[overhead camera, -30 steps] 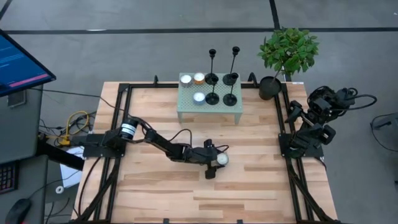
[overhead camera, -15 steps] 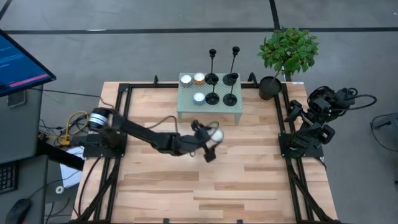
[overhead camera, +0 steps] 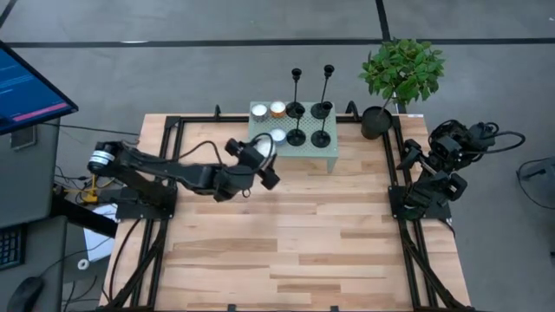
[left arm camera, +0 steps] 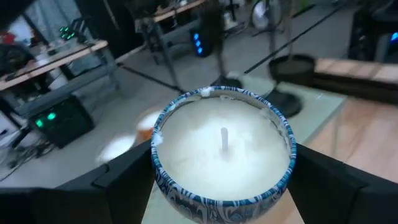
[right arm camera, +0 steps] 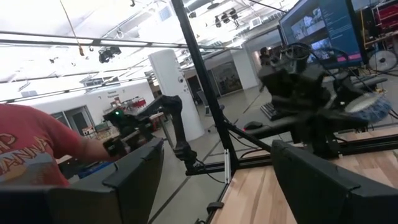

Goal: Pick & Place candle stick holders
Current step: Put the blue scented candle on the shelf

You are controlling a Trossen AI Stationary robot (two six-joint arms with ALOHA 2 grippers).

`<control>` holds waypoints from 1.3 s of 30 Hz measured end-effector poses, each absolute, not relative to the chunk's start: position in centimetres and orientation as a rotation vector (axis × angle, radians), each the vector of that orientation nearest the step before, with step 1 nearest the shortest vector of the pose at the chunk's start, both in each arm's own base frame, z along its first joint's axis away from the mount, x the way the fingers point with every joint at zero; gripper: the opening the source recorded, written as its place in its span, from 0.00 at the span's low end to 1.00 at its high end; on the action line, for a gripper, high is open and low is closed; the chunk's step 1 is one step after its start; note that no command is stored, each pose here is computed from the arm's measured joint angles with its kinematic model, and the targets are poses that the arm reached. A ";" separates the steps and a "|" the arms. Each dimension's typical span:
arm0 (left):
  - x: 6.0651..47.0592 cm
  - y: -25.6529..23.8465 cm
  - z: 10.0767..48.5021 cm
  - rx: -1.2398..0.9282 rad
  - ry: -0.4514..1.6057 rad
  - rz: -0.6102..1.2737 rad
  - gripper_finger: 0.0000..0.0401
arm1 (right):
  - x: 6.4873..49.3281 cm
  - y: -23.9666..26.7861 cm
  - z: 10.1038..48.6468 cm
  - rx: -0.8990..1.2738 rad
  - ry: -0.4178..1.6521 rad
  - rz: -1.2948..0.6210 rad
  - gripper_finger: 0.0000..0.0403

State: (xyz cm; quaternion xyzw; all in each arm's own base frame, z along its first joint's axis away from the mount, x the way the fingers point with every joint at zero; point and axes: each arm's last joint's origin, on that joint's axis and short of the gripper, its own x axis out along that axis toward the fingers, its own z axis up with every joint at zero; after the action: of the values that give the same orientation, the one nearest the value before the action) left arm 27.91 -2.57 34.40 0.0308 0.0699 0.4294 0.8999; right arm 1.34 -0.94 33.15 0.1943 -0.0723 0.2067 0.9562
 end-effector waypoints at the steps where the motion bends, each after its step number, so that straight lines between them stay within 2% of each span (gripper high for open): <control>1: 27.6 -2.2 33.9 0.059 0.151 0.901 0.80 | 1.3 -0.9 33.1 0.394 -0.147 0.419 0.71; 7: 25.2 0.3 31.4 -0.066 0.122 0.985 0.80 | 1.3 -0.9 33.1 0.393 -0.145 0.420 0.71; 12: 23.9 2.3 30.7 -0.110 0.143 0.900 0.80 | 1.3 -0.9 33.1 0.389 -0.145 0.419 0.71; 18: 24.6 4.7 29.8 -0.099 0.220 0.801 0.80 | 1.3 -0.9 33.1 0.390 -0.145 0.419 0.71; 23: 24.8 6.3 29.1 -0.104 0.255 0.818 0.80 | 1.3 -0.9 33.1 0.391 -0.145 0.419 0.71; 39: 25.7 7.2 27.8 -0.121 0.317 0.738 0.80 | 1.3 -0.9 33.1 0.393 -0.146 0.419 0.71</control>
State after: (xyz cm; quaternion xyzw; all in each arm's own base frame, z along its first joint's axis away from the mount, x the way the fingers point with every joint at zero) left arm 25.72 7.18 27.84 -0.0590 0.1541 0.3589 0.9187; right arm 1.35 -0.94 33.13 0.1938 -0.0717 0.2064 0.9564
